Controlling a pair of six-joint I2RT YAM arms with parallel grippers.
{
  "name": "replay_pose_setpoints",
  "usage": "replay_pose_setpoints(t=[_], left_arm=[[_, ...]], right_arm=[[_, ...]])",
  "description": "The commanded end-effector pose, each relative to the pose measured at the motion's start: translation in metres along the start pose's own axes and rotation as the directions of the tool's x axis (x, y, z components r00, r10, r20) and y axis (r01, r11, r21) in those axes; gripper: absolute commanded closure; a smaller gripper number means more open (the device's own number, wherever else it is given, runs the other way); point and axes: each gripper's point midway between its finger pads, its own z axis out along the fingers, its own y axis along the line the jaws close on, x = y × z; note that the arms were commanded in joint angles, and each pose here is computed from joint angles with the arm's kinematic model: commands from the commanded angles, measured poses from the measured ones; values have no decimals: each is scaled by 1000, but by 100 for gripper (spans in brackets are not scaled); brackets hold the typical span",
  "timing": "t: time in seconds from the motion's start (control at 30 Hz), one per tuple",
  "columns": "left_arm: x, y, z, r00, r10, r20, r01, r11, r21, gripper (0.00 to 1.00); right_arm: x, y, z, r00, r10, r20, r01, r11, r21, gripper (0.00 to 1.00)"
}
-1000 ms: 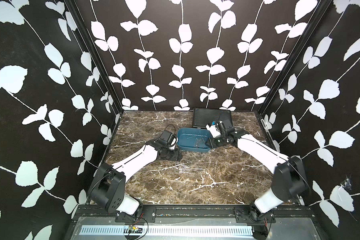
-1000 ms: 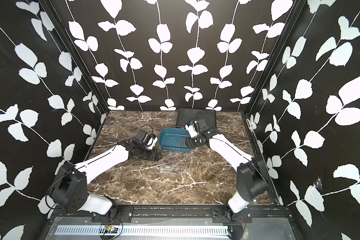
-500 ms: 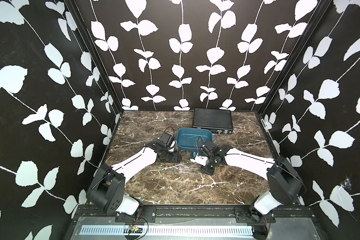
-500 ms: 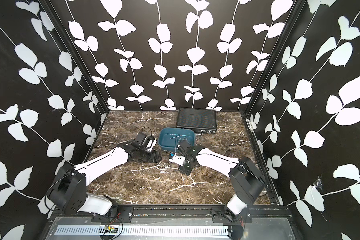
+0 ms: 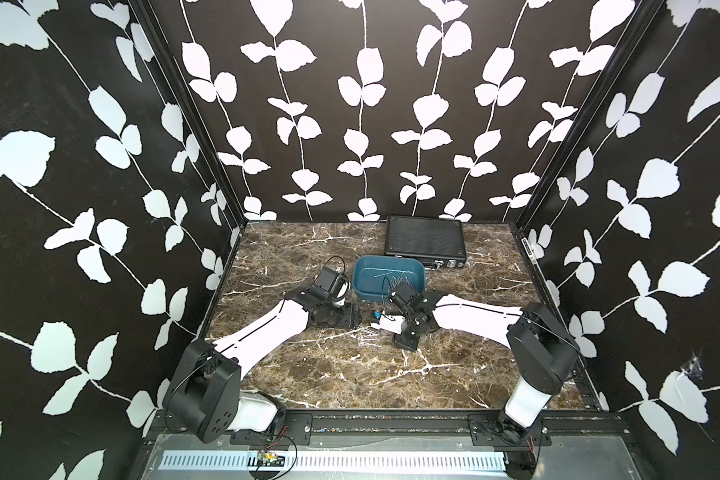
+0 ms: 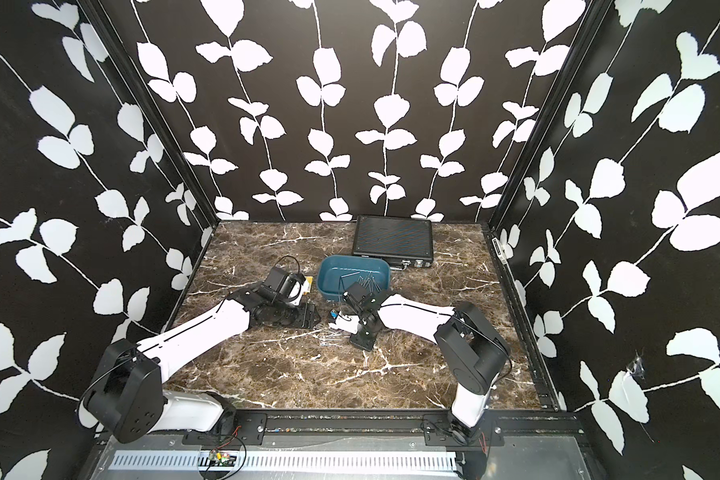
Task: Put the nails on the desktop into the storage box
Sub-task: Pick up the nail from the center of the board.
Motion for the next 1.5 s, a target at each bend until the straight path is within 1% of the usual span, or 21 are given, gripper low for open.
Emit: replay_pose_setpoints(t=[0.0, 0.27, 0.6, 0.9, 1.13, 1.33, 1.47], left_arm=[[6, 3, -5, 1000, 14, -1, -14, 1000, -16, 30], [7, 5, -3, 999, 29, -17, -30, 999, -27, 29], [9, 9, -2, 999, 27, -34, -28, 999, -32, 29], [7, 8, 2, 999, 24, -40, -25, 999, -27, 29], [3, 6, 3, 998, 33, -47, -34, 999, -25, 29], [5, 8, 3, 998, 30, -49, -31, 999, -27, 29], [5, 9, 3, 999, 26, -47, -28, 999, -27, 29]], right_arm=[[-16, -1, -2, 999, -31, 30, 31, 1000, 1, 66], [-21, -5, 7, 1000, -28, 14, 28, 1000, -5, 67], [-15, -7, 24, 1000, -10, -20, 10, 1000, -18, 67], [-18, -15, 32, 999, -9, -47, 9, 1000, 2, 67], [-18, -30, 35, 996, -14, -87, 19, 998, 57, 68], [-5, -26, 35, 992, -19, -123, 26, 998, 49, 68], [15, -24, 29, 981, -15, -191, 28, 997, 67, 68]])
